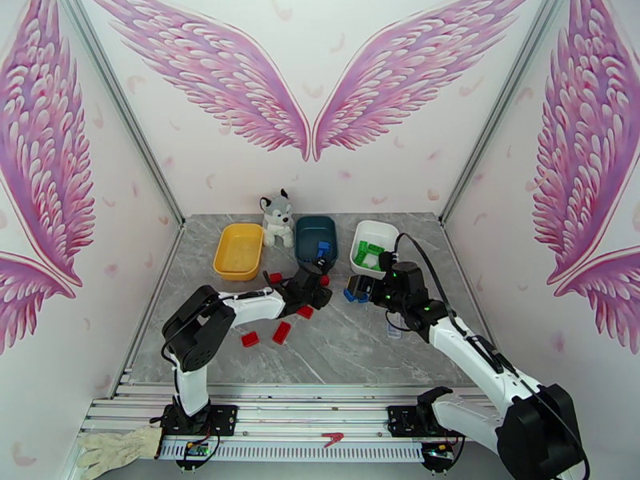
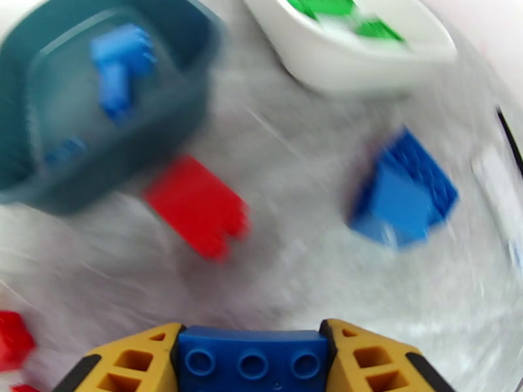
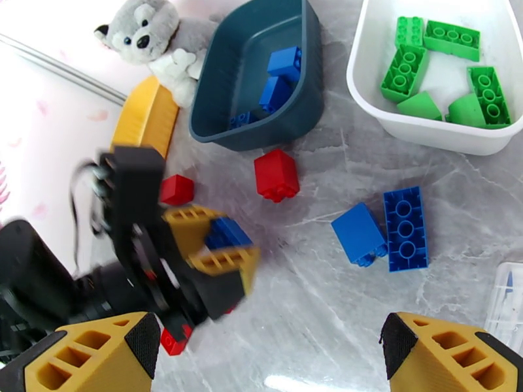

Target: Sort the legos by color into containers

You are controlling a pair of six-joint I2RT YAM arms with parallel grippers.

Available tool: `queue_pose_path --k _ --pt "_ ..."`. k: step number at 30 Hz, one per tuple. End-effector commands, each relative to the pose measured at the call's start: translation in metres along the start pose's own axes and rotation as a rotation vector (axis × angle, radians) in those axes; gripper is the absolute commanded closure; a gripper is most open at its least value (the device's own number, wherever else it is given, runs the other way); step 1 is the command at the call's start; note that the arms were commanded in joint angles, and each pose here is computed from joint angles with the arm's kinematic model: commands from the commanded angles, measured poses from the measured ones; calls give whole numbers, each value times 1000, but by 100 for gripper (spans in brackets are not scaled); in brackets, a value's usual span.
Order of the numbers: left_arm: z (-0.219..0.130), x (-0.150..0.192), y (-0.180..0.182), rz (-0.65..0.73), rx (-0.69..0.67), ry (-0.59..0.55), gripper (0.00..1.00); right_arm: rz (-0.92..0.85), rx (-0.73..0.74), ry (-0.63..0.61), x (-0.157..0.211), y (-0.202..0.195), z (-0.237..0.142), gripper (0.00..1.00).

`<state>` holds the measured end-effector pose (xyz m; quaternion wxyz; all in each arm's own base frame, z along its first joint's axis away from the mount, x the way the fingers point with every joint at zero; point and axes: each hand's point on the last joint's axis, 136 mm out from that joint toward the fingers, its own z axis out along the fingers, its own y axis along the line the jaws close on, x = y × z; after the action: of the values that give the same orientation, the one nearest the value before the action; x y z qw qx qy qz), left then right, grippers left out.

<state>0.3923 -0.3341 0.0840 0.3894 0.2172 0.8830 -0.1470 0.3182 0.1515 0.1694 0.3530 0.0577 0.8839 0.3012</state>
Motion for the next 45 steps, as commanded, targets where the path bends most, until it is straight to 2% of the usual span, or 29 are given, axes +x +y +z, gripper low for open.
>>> queue_pose_path --k 1,5,8,10,12,14,21,23,28,32,38,45 --pt "-9 -59 19 -65 -64 -117 72 9 6 -2 -2 -2 1 4" --pt "-3 -98 42 -98 -119 -176 71 9 4 0 -2 -1 2 4" --pt "10 -113 57 -118 -140 -173 67 10 5 5 -1 -2 3 4" --pt "20 -122 65 -128 -152 -172 58 9 5 10 -1 -2 4 4" --pt "27 -126 70 -130 -156 -166 44 8 10 17 1 -3 6 4" --pt "28 -129 68 -126 -148 -170 37 5 22 23 1 -6 8 5" --pt "-2 -124 36 -83 -138 -213 33 20 92 47 4 -19 16 15" --pt "-14 -114 24 -63 -148 -217 33 23 131 43 3 -26 16 21" --pt "-30 -80 -10 -18 -97 -205 29 33 199 24 1 -38 12 21" --pt "-29 -34 -39 50 -9 -145 27 49 207 0 -4 -42 6 20" --pt "-18 24 -68 119 134 -79 23 74 196 -61 -12 -45 -13 10" --pt "7 42 -86 149 203 -22 22 69 174 -76 -14 -41 -18 7"
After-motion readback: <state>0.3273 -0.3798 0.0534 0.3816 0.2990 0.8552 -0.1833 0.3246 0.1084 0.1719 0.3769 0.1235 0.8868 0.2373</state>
